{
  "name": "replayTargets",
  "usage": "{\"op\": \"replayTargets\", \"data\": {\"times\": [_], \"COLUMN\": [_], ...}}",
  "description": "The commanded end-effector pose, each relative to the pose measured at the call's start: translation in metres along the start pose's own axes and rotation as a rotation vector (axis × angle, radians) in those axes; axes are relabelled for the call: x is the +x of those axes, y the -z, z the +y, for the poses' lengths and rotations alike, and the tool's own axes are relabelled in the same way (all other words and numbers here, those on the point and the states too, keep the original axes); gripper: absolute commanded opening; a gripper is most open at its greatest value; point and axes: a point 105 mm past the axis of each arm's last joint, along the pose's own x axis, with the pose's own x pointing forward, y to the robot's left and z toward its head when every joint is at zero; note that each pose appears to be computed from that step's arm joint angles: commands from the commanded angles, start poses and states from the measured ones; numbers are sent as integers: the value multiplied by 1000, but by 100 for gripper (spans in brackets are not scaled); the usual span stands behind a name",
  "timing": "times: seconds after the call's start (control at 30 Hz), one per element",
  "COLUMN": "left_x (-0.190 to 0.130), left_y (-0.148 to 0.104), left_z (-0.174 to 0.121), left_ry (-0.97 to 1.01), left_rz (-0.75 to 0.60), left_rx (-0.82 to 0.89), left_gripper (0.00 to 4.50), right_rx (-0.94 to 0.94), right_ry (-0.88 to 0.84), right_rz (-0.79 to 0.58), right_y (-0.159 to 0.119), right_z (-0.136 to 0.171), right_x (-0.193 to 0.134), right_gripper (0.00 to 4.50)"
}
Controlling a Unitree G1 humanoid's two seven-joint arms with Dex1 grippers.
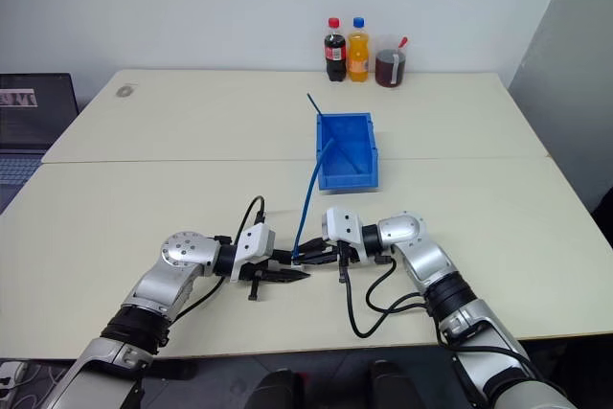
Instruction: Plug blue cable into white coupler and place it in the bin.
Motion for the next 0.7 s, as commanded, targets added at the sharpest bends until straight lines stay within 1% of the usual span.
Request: {"op": "replayTargets", "data": {"times": [0.03,0.07,0.1,0.2,0.3,0.37,0.43,0.5,0.53,0.57,0.63,0.7], "left_x": [-1,-2,-4,-11,-22,-29,-38,-47,-51,-54,-62,-70], "left_y": [-14,-16,-21,-41,-61,-69,-76,-87,-95,-102,-116,-124], "left_z": [9,10,10,13,12,7,4,6,9,12,27,40], "left_ry": [-40,-48,-50,-100,-162,-202,-274,-370,-428,-482,-659,-811], "left_rz": [-32,-41,-57,-112,-151,-161,-170,-195,-220,-243,-281,-312], "left_rx": [60,51,51,76,64,49,35,30,33,36,71,80], "left_gripper": [79,149,154,211,280,327,373,417,439,448,448,448], "right_rx": [112,118,126,122,176,236,350,453,500,539,595,672], "right_ry": [54,70,94,162,253,308,388,452,495,535,616,683], "right_rz": [115,104,85,48,-24,-76,-154,-204,-203,-203,-186,-200], "right_y": [34,31,26,13,-8,-23,-44,-59,-62,-64,-68,-73], "right_z": [1,-2,-6,-13,-18,-22,-35,-51,-63,-74,-100,-127], "right_x": [-4,-6,-9,-20,-34,-45,-62,-78,-86,-92,-103,-112], "right_gripper": [11,11,11,11,11,11,11,11,11,11,11,11]}}
